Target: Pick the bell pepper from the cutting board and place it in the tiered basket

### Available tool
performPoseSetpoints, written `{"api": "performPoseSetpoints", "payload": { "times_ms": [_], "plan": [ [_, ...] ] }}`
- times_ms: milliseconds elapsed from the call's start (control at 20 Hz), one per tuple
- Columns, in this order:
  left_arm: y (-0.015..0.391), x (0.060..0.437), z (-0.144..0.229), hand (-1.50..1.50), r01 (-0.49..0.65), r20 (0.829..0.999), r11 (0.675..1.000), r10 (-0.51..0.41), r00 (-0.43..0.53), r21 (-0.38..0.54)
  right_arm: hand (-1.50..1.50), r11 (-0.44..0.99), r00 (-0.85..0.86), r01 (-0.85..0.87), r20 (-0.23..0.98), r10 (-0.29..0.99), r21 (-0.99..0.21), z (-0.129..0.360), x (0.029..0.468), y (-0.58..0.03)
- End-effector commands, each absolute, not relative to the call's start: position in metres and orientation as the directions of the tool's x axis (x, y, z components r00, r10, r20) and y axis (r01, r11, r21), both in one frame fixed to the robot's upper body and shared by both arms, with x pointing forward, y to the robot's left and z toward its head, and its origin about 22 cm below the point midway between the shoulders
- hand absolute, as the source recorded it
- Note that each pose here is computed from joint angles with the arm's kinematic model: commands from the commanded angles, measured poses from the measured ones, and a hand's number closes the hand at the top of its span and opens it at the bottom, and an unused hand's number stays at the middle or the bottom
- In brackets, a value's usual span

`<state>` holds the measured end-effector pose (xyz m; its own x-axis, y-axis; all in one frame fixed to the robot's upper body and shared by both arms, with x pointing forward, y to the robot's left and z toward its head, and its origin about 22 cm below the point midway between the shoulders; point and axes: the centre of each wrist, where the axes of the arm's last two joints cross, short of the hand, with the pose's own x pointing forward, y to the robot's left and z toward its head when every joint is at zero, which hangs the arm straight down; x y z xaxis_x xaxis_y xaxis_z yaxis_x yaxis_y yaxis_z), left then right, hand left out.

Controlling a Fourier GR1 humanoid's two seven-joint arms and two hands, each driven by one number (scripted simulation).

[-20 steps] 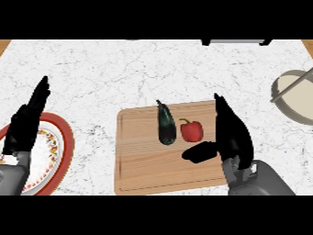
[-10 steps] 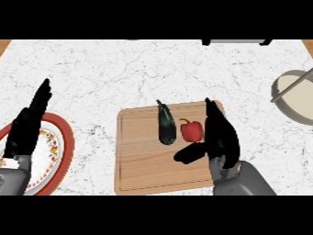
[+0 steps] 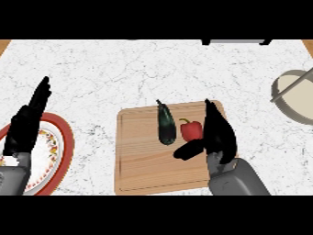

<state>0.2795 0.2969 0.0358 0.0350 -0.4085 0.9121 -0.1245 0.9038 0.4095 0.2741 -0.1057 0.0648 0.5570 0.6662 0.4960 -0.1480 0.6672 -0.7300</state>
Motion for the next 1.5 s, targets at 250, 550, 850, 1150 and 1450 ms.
{"api": "performPoseSetpoints", "payload": {
  "times_ms": [250, 550, 850, 1150, 1450],
  "plan": [
    [0.296, 0.282, 0.03, 0.0, -0.129, 0.909, 0.9, -0.413, 0.046, 0.416, -1.5, 0.689, 0.653, -0.185, 0.436, 0.619, -0.701, 0.045, 0.294, -0.099],
    [0.285, 0.283, 0.044, 0.0, -0.132, 0.913, 0.904, -0.407, 0.023, 0.406, 1.5, 0.705, 0.657, -0.256, 0.417, 0.629, -0.661, 0.04, 0.304, -0.093],
    [0.289, 0.282, 0.027, 0.0, -0.122, 0.908, 0.9, -0.417, 0.039, 0.419, 1.5, 0.527, 0.501, -0.362, 0.317, 0.806, -0.769, 0.038, 0.303, -0.091],
    [0.292, 0.279, 0.038, 0.0, -0.108, 0.914, 0.908, -0.403, 0.044, 0.406, 1.5, 0.703, 0.561, -0.25, 0.492, 0.665, -0.665, 0.04, 0.29, -0.089],
    [0.302, 0.28, 0.039, 0.0, -0.126, 0.907, 0.898, -0.418, 0.057, 0.422, 1.5, 0.404, 0.045, -0.511, 0.446, 0.894, -0.759, 0.038, 0.242, -0.096]
  ]
}}
